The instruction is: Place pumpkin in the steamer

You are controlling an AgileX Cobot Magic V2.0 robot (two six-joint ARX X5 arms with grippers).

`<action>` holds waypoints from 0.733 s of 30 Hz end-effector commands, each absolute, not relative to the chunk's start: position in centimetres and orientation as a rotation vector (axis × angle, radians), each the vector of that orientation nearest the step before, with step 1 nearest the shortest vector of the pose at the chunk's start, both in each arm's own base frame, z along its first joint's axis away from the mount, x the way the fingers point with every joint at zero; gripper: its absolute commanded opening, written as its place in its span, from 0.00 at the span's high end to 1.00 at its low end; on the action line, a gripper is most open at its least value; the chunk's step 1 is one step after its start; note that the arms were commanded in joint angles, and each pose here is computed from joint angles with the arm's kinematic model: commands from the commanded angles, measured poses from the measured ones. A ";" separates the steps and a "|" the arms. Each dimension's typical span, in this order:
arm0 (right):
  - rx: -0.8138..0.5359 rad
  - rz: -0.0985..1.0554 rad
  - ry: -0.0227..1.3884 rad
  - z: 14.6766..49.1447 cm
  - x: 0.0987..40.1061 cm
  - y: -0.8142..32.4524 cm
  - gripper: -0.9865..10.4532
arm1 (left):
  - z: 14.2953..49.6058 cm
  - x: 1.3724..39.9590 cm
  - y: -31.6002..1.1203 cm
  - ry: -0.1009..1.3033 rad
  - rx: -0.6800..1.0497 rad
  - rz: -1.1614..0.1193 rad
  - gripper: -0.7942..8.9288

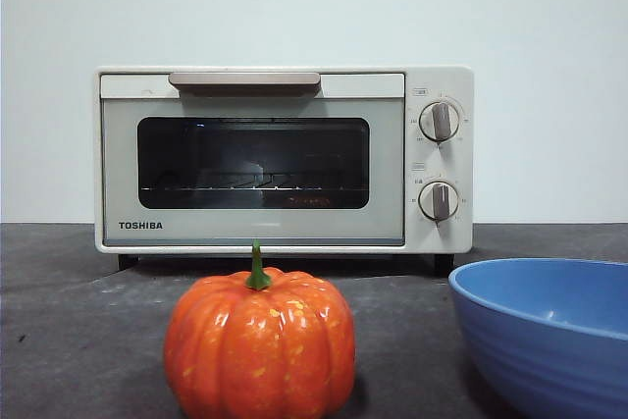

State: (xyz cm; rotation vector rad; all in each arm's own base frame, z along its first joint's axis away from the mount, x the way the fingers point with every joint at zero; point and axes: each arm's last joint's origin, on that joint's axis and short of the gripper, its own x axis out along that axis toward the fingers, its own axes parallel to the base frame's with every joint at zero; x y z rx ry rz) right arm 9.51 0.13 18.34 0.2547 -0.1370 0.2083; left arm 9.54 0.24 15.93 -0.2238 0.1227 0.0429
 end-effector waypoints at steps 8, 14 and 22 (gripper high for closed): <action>0.471 0.246 -0.003 21.7 8.7 0.3 0.90 | 19.1 9.8 0.0 0.139 -0.389 -0.012 0.91; 0.475 0.334 0.053 26.4 8.6 0.6 0.90 | 24.9 10.3 -0.3 0.171 -0.379 -0.044 0.91; 0.438 0.497 0.215 32.0 9.6 1.0 0.90 | 33.6 11.9 -1.8 0.211 -0.254 -0.228 0.91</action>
